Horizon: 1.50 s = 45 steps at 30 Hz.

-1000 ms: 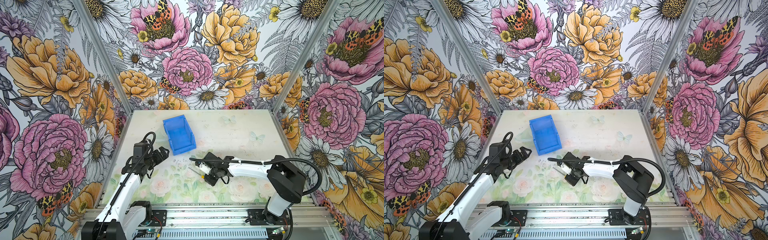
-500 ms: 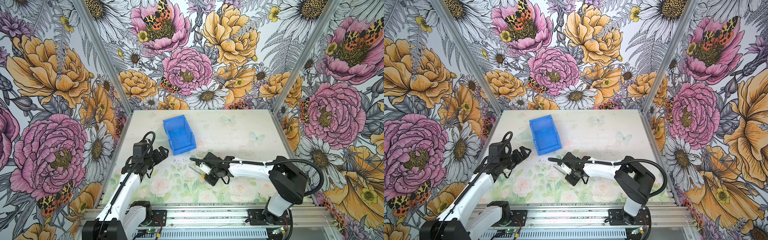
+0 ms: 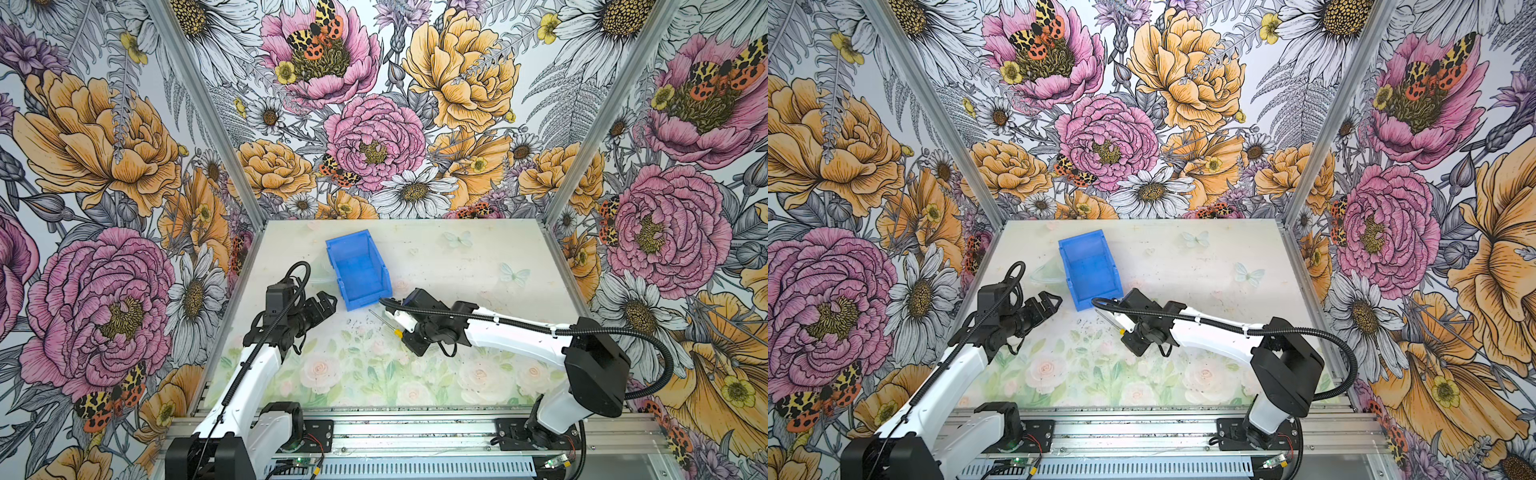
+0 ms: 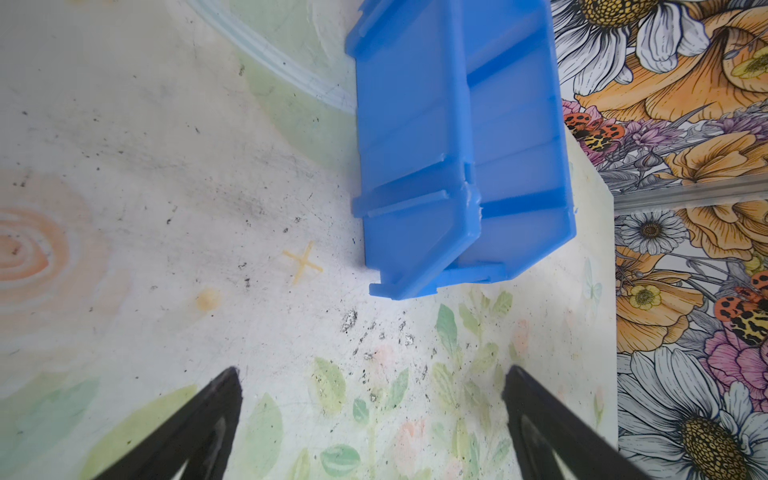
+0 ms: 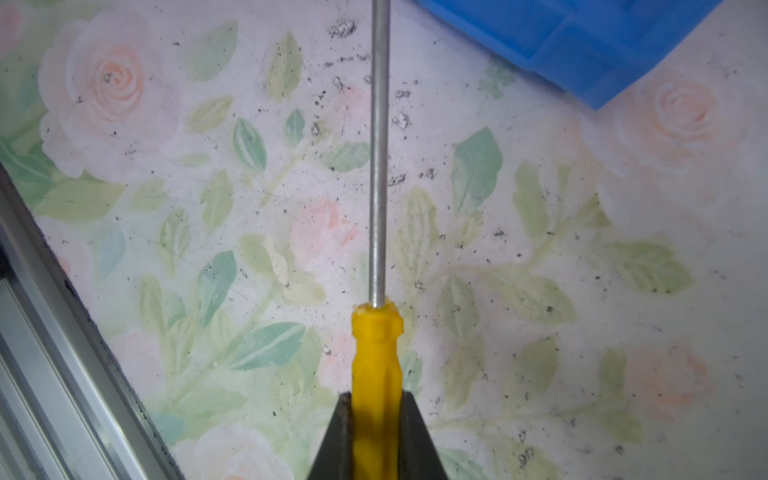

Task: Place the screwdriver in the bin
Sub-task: 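Lift the screwdriver with the right gripper and carry it over the blue bin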

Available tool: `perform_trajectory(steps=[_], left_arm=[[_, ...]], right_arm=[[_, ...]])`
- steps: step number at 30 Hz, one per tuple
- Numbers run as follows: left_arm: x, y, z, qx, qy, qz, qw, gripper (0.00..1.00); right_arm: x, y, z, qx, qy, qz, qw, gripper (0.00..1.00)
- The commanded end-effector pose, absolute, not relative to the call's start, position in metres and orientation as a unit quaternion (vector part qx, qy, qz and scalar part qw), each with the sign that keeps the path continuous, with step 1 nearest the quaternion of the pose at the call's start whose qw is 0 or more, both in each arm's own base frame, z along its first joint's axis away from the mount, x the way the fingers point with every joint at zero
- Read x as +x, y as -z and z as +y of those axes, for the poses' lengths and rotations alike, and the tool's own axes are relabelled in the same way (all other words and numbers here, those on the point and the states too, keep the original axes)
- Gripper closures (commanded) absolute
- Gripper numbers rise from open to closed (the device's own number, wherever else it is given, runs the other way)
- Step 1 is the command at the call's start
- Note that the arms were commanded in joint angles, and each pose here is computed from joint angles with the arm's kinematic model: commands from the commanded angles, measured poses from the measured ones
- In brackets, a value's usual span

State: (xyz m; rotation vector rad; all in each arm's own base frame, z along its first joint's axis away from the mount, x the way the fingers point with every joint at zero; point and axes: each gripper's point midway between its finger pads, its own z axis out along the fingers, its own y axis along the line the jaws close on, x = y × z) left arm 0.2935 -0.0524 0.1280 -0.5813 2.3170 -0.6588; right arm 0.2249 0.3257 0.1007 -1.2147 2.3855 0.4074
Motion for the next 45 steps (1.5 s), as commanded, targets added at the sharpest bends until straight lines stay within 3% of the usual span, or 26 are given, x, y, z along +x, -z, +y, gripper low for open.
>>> perform_trajectory(steps=[1, 24, 45], left_arm=[[0.302, -0.145, -0.051, -0.199, 0.252, 0.877, 0.357, 0.01], [0.317, -0.178, -0.024, -0.192, 0.222, 0.866, 0.405, 0.01], [0.329, -0.176, -0.014, -0.208, 0.228, 0.852, 0.424, 0.01]], right_arm=[[0.246, -0.136, 0.337, -0.426, -0.145, 0.853, 0.266, 1.00], [0.353, -0.207, 0.366, -0.301, -0.179, 0.872, 0.342, 1.00], [0.441, -0.213, 0.410, -0.223, -0.219, 0.876, 0.368, 1.00]])
